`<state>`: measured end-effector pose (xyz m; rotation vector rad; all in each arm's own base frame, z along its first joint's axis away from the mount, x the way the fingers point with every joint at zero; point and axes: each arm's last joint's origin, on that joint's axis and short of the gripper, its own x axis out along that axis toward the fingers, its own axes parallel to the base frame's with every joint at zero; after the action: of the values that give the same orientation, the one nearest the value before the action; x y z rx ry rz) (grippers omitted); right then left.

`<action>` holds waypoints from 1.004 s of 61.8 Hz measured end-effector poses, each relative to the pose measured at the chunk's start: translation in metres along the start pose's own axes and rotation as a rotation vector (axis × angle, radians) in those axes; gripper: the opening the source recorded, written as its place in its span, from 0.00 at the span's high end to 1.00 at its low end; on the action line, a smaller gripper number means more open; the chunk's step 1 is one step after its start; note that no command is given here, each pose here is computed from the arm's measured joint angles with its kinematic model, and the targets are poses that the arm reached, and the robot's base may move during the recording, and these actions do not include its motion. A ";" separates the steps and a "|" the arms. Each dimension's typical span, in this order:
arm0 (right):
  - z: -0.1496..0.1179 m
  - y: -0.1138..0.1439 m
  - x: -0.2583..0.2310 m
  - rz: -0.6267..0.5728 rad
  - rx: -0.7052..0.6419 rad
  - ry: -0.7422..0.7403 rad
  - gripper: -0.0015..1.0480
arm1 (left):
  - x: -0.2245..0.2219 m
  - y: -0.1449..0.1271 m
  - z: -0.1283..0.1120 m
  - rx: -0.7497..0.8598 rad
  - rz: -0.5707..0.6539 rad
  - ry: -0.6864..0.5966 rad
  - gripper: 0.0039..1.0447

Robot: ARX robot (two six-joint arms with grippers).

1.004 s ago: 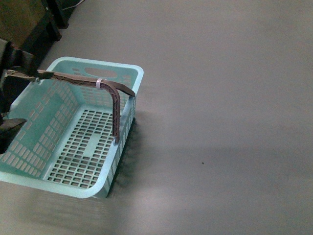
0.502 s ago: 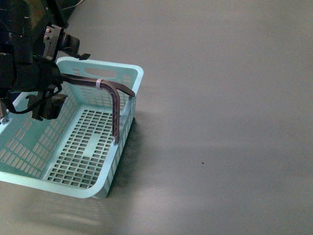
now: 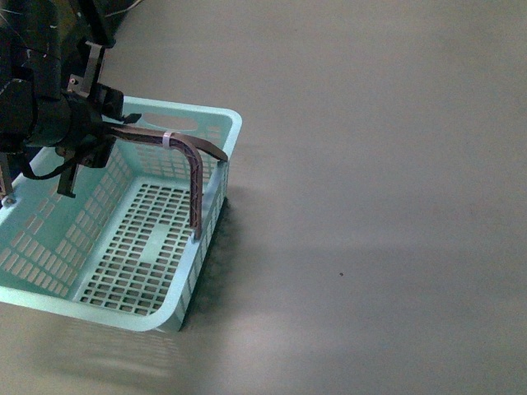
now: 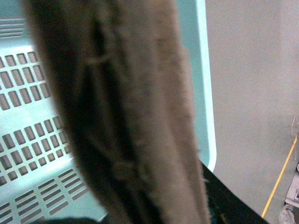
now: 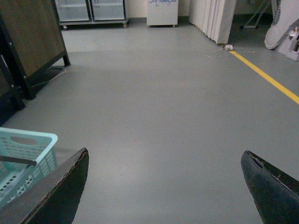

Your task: Pick lemon and mango into basket

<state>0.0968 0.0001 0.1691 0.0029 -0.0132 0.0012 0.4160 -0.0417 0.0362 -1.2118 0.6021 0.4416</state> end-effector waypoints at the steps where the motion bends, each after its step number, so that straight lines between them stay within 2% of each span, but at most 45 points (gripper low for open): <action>1: 0.000 0.000 0.000 0.000 0.000 0.000 0.08 | 0.000 0.000 0.000 -0.010 0.002 0.000 0.88; 6: 0.000 0.000 0.000 0.000 0.000 0.000 0.08 | -0.001 -0.001 0.002 -0.061 0.002 -0.001 0.96; 17: 0.000 0.000 0.000 0.000 0.000 0.000 0.08 | -0.020 0.001 0.005 -0.065 0.007 -0.004 0.96; 27: 0.000 0.000 0.000 0.000 0.000 0.000 0.08 | -0.078 -0.007 0.012 -0.111 -0.025 0.003 0.96; 34: 0.000 0.000 0.000 0.000 0.000 0.000 0.08 | -0.145 -0.029 0.024 -0.163 -0.118 -0.002 0.96; 46: 0.000 0.000 0.000 0.000 0.000 0.000 0.08 | -0.224 -0.052 0.040 -0.220 -0.243 -0.023 0.96; 62: 0.000 0.000 0.000 0.000 0.000 0.000 0.08 | -0.301 -0.053 0.056 -0.265 -0.328 -0.047 0.96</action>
<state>0.0968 0.0001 0.1690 0.0029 -0.0128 0.0015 0.2296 -0.0037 0.2815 -1.5188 0.3008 0.2755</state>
